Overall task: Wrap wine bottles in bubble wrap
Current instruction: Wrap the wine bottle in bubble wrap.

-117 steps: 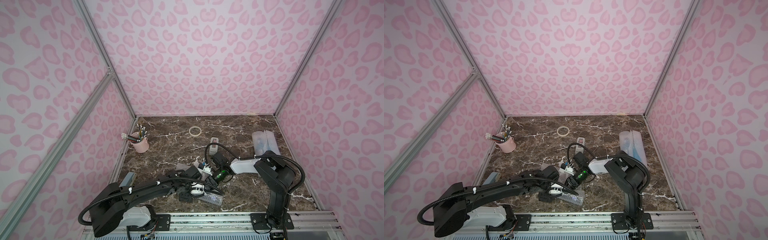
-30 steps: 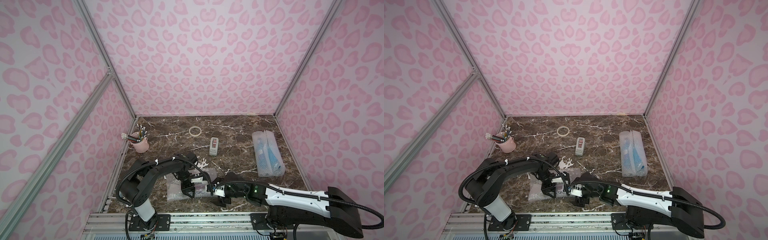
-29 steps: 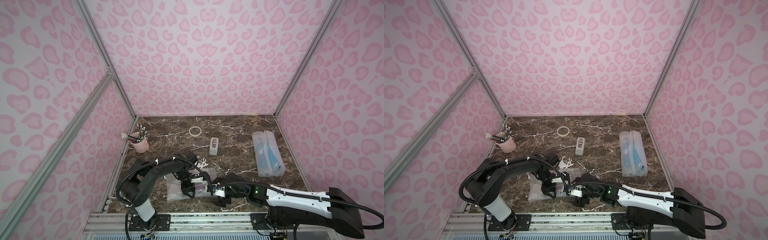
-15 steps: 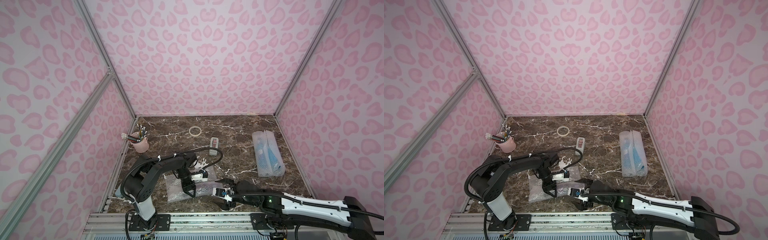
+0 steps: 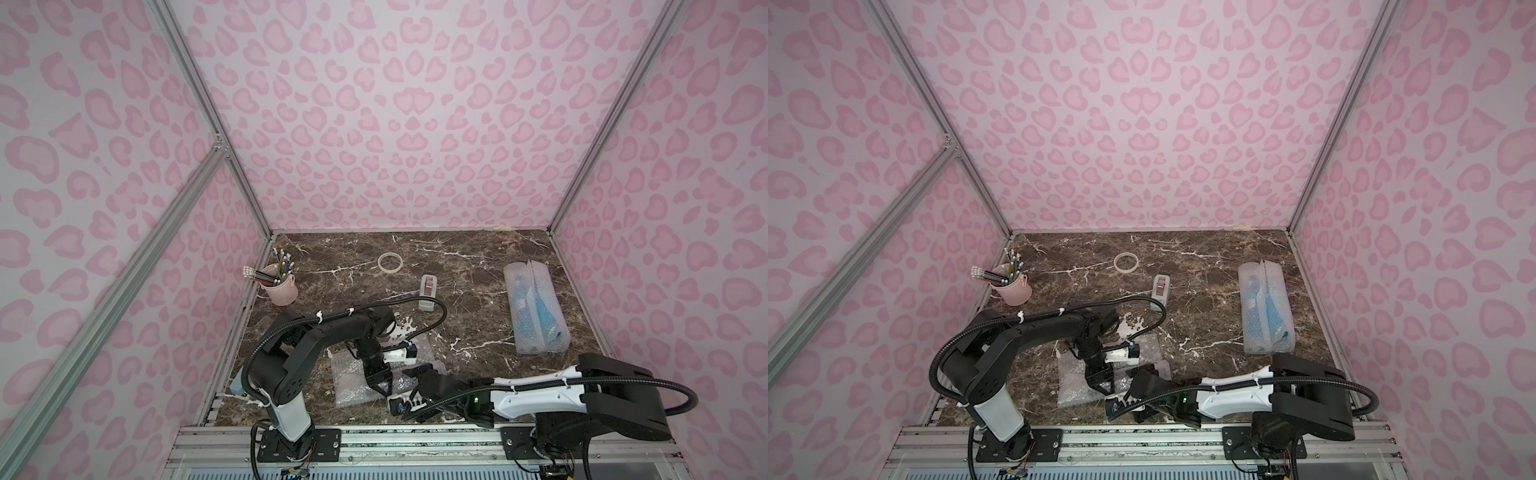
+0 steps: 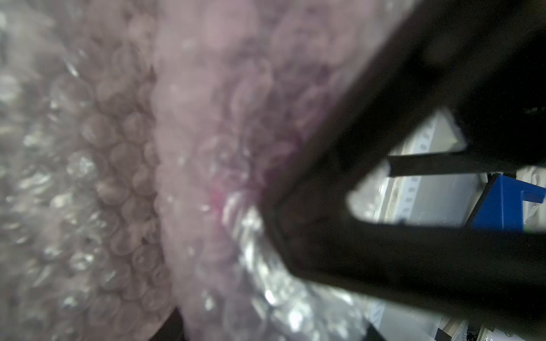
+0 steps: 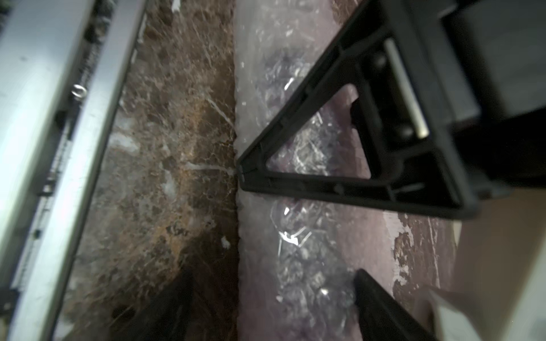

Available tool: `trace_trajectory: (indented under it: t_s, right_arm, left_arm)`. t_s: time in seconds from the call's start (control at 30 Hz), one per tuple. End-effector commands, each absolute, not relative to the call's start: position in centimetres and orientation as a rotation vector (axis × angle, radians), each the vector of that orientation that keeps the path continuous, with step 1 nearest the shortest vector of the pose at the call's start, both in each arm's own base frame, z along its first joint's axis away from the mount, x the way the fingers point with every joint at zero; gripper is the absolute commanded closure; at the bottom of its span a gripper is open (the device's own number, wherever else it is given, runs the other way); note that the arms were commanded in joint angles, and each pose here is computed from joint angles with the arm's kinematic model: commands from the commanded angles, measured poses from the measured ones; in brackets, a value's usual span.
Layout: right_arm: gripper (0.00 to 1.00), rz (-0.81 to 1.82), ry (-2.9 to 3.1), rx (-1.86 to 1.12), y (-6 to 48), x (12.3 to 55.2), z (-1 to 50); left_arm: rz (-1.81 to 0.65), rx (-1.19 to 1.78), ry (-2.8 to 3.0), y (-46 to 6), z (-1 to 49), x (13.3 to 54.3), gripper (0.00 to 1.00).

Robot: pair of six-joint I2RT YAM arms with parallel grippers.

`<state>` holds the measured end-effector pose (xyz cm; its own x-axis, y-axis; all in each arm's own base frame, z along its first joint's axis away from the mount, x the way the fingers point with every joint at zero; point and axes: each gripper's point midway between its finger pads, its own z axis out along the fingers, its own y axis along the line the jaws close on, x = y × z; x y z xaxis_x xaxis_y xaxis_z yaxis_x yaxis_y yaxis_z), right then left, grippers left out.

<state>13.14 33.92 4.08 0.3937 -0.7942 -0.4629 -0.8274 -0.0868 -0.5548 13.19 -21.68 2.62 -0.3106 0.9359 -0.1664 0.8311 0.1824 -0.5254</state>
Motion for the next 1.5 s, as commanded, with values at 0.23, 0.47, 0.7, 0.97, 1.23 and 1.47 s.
trace_trajectory:
  t_s: [0.23,0.47,0.7,0.97,1.23,1.47]
  right_arm:
    - [0.31,-0.031,1.421,-1.901,34.2,14.7,2.1]
    - [0.47,0.044,1.469,-1.943,33.9,13.8,1.3]
    - [0.48,0.078,1.504,-1.958,33.9,13.3,1.0]
    - [0.5,0.395,1.714,-1.936,34.5,11.8,2.1]
    - [0.53,0.779,2.119,-1.856,34.9,10.1,3.0]
    - [0.5,1.205,2.398,-1.633,36.6,10.5,4.5]
  left_arm:
    - [0.728,-1.776,-2.265,-21.2,2.5,13.8,0.48]
    - [0.683,-1.876,-2.287,-21.3,4.0,14.2,0.31]
    - [0.602,-1.936,-2.337,-20.4,5.7,14.5,0.2]
    - [-0.063,-1.939,-2.692,-15.0,9.3,20.5,0.02]
    - [-0.345,-1.842,-3.141,-13.0,13.9,25.0,0.02]
    - [-0.257,-1.758,-3.398,-12.3,15.7,25.4,0.02]
